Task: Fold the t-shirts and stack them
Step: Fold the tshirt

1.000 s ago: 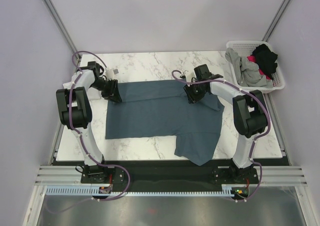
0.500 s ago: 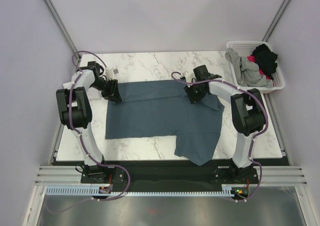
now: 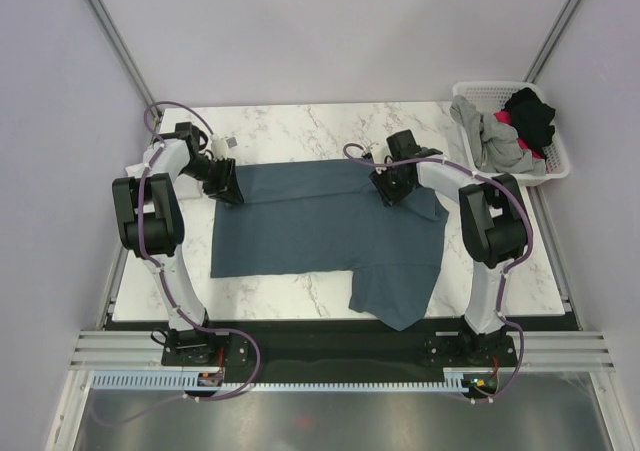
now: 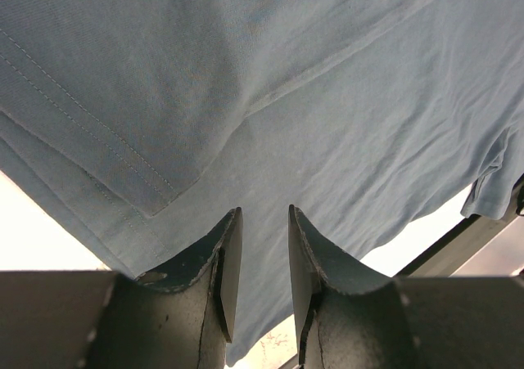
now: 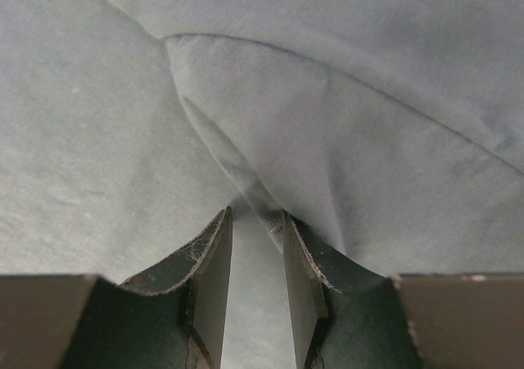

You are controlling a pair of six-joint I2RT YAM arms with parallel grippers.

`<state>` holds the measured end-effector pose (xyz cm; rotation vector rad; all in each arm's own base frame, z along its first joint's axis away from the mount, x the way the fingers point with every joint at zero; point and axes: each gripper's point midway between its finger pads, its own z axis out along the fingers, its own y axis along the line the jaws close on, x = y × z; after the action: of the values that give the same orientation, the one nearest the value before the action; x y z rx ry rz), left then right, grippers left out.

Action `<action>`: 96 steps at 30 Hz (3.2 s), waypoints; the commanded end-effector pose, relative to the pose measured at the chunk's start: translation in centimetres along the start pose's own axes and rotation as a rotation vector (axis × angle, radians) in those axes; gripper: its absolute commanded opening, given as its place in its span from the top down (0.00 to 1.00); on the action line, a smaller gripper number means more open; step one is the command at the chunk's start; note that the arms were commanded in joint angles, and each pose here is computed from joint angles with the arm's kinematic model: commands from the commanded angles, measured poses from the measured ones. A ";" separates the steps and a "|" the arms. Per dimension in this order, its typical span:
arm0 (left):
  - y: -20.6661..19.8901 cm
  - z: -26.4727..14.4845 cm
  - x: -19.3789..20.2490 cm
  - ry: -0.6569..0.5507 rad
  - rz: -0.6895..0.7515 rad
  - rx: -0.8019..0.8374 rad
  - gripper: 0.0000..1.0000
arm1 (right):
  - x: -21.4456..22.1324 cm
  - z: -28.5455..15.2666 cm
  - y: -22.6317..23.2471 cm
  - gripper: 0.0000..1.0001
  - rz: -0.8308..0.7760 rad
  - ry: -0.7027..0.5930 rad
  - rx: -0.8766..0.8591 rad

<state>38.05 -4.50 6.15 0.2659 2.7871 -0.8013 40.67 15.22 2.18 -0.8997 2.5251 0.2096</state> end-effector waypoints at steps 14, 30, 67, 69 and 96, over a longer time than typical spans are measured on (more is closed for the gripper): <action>-0.7 0.2 -0.2 -0.012 -0.021 0.039 0.64 | -2.3 -0.3 -2.8 0.90 0.016 -0.064 0.058; -1.1 0.4 -0.1 -0.021 -0.022 0.055 0.64 | -5.1 -5.0 6.0 1.00 0.009 -0.140 -0.143; -1.9 0.4 0.5 -0.008 -0.003 0.049 0.64 | 3.3 -10.9 -2.3 0.56 0.693 -0.250 -0.437; -2.1 0.4 0.6 -0.004 0.000 0.051 0.64 | 3.8 -10.4 -2.5 0.55 0.691 -0.229 -0.449; -3.0 0.6 1.5 0.013 0.009 0.058 0.64 | 9.1 -5.8 -5.6 0.53 0.618 -0.039 -0.332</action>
<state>35.90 -6.49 4.69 0.2902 2.8305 -0.8705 34.63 4.47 2.75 -0.1206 2.7357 0.8605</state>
